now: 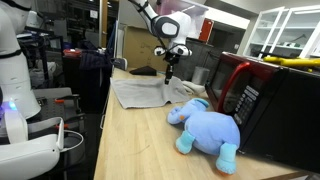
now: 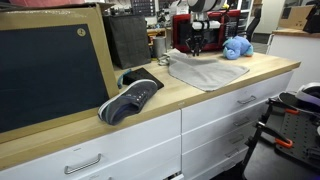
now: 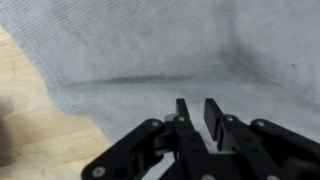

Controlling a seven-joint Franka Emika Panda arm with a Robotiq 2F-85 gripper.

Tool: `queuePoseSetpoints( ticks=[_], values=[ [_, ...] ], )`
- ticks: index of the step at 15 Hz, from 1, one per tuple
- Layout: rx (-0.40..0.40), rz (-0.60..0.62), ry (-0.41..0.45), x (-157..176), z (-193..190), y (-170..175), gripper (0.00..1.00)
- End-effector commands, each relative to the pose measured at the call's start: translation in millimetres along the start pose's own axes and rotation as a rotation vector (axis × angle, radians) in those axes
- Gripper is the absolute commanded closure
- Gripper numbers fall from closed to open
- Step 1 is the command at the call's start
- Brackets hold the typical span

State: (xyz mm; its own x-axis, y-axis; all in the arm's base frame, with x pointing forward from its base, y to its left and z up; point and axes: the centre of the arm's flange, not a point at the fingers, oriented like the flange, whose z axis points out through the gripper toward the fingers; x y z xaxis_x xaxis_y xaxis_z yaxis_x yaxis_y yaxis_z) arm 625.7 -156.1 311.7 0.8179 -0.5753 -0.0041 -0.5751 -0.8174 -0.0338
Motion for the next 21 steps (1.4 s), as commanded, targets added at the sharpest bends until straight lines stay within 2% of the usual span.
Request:
queuePoseSetpoints(
  ticks=[1,6,8,12,14,18,21],
  values=[
    [-0.036,-0.110,-0.011,-31.1,8.8,59.2,1.00],
    [-0.111,-0.227,-0.095,-55.5,20.4,127.7,1.00],
    [-0.094,-0.271,-0.120,-73.7,22.4,141.5,1.00],
    [-0.045,-0.347,-0.174,-116.3,20.6,145.1,1.00],
    [-0.031,-0.383,-0.161,-134.6,31.2,145.1,1.00],
    [-0.041,-0.465,-0.057,-155.4,75.8,153.3,1.00],
    [-0.055,-0.518,0.005,-155.4,70.7,162.3,1.00]
  ],
)
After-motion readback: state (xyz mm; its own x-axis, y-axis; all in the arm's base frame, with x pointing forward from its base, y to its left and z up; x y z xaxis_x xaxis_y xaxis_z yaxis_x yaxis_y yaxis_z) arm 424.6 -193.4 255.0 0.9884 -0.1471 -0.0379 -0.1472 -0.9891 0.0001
